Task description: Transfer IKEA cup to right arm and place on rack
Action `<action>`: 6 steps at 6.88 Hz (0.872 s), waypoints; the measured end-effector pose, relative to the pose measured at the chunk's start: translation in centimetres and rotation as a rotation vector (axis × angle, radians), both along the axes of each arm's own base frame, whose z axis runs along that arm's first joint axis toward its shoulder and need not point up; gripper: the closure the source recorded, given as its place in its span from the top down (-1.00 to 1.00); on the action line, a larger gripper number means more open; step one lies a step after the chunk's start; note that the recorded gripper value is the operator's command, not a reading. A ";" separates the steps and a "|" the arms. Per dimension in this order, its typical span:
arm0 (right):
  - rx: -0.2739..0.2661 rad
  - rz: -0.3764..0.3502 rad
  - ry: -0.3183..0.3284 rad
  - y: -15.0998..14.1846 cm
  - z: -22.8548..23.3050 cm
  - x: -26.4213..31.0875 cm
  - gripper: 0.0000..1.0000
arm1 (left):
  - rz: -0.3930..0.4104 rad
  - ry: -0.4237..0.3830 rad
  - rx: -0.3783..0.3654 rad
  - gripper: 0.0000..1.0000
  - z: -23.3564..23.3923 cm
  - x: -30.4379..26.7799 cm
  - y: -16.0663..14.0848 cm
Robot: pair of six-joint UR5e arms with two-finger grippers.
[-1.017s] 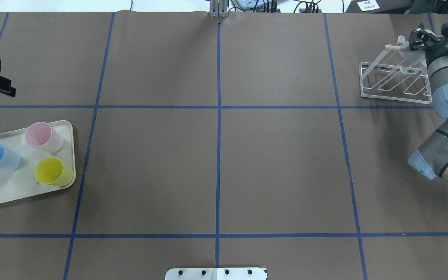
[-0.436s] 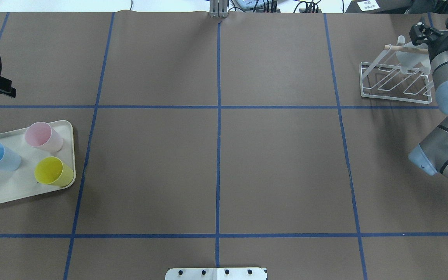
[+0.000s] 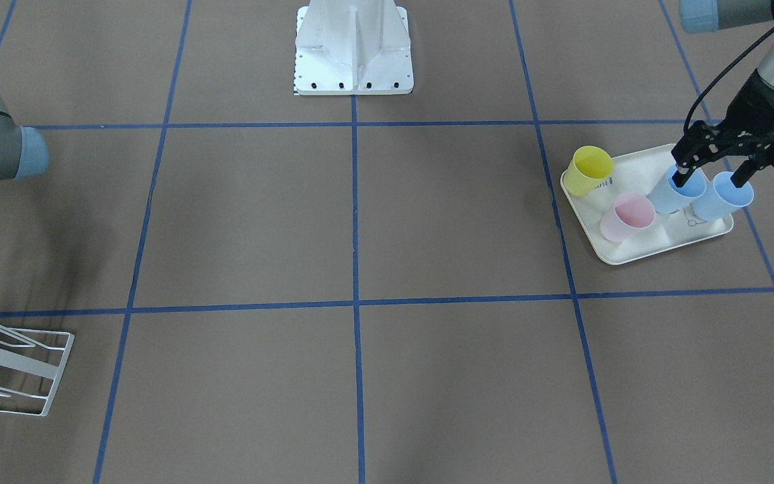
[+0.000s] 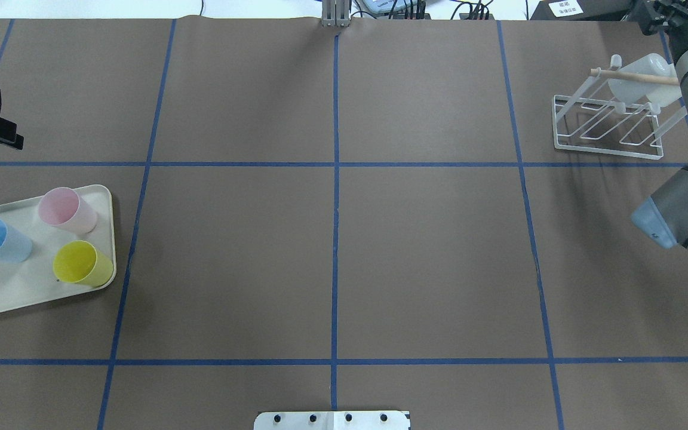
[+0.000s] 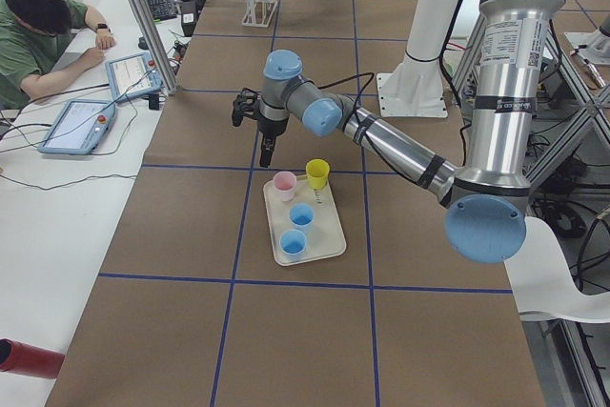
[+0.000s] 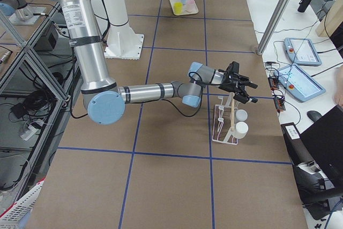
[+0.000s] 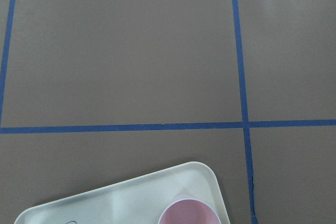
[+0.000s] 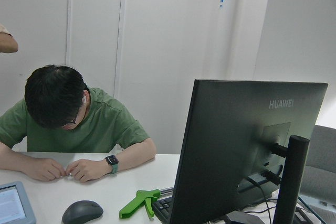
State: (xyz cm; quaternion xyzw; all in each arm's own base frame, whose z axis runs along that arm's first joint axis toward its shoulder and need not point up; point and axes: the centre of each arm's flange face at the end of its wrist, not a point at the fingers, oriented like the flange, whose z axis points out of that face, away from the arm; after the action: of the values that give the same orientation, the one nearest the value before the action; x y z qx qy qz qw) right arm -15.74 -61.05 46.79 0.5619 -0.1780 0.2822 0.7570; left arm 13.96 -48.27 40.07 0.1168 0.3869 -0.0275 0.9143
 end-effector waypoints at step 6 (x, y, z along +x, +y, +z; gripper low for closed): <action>-0.032 -0.184 -0.377 3.9 -14.0 -0.9 0.99 | 0.183 -0.020 -0.093 1.00 13.9 -7.3 1.3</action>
State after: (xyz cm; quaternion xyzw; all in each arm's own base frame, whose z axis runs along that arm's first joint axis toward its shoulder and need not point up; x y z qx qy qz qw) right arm -16.69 -57.10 32.79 0.4686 -0.3626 0.3148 0.7415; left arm 6.63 -47.01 53.96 0.0386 0.3849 0.0392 0.9213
